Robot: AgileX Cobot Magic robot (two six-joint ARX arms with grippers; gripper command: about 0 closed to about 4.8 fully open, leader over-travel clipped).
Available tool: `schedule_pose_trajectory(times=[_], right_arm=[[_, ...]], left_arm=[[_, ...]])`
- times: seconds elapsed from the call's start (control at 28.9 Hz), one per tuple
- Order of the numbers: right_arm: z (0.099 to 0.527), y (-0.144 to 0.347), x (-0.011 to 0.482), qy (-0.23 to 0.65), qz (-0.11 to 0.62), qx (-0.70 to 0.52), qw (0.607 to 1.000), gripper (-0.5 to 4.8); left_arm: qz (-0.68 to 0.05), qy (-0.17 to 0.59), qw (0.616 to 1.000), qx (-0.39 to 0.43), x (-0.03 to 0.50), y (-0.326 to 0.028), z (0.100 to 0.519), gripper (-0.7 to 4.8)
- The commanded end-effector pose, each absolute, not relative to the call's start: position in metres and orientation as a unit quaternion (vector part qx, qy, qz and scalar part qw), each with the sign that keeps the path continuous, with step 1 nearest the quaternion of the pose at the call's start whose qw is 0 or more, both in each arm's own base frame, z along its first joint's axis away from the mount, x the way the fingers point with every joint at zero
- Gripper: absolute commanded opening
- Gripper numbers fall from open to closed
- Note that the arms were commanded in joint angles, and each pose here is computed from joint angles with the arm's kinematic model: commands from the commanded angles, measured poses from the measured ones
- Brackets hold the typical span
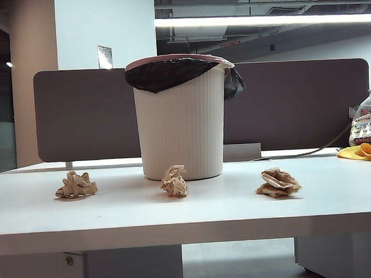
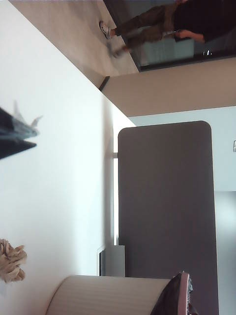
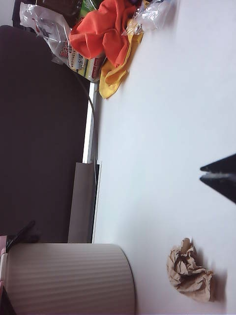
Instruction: Pick up all the trash on the table and put it in the trash can.
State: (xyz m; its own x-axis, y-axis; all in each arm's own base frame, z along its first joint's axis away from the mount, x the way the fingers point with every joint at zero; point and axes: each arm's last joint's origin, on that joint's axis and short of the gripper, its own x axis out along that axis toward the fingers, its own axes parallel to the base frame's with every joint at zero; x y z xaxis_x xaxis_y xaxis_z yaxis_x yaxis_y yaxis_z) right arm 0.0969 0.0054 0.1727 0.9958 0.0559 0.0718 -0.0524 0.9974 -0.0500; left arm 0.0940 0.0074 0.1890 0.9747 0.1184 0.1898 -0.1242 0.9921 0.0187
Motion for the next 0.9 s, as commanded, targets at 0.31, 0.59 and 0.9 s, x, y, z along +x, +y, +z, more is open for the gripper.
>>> schedule_pose_trajectory(times=[0.31, 0.59, 0.9], right_arm=[[0.179, 0.006, 0.096, -0.046, 0.032, 0.030, 0.998, -0.01], [0.307, 0.010, 0.063, -0.068, 0.109, 0.042, 0.991, -0.03], [0.387, 0.049, 0.143, -0.021, 0.235, 0.113, 0.965, -0.04]], left_arm=[[0.030, -0.090, 0.990, -0.101, 0.094, 0.006, 0.190, -0.05], [-0.029, -0.050, 0.979, -0.196, 0.085, 0.002, 0.245, -0.05], [-0.085, 0.059, 0.989, -0.103, 0.125, -0.023, 0.346, -0.05]])
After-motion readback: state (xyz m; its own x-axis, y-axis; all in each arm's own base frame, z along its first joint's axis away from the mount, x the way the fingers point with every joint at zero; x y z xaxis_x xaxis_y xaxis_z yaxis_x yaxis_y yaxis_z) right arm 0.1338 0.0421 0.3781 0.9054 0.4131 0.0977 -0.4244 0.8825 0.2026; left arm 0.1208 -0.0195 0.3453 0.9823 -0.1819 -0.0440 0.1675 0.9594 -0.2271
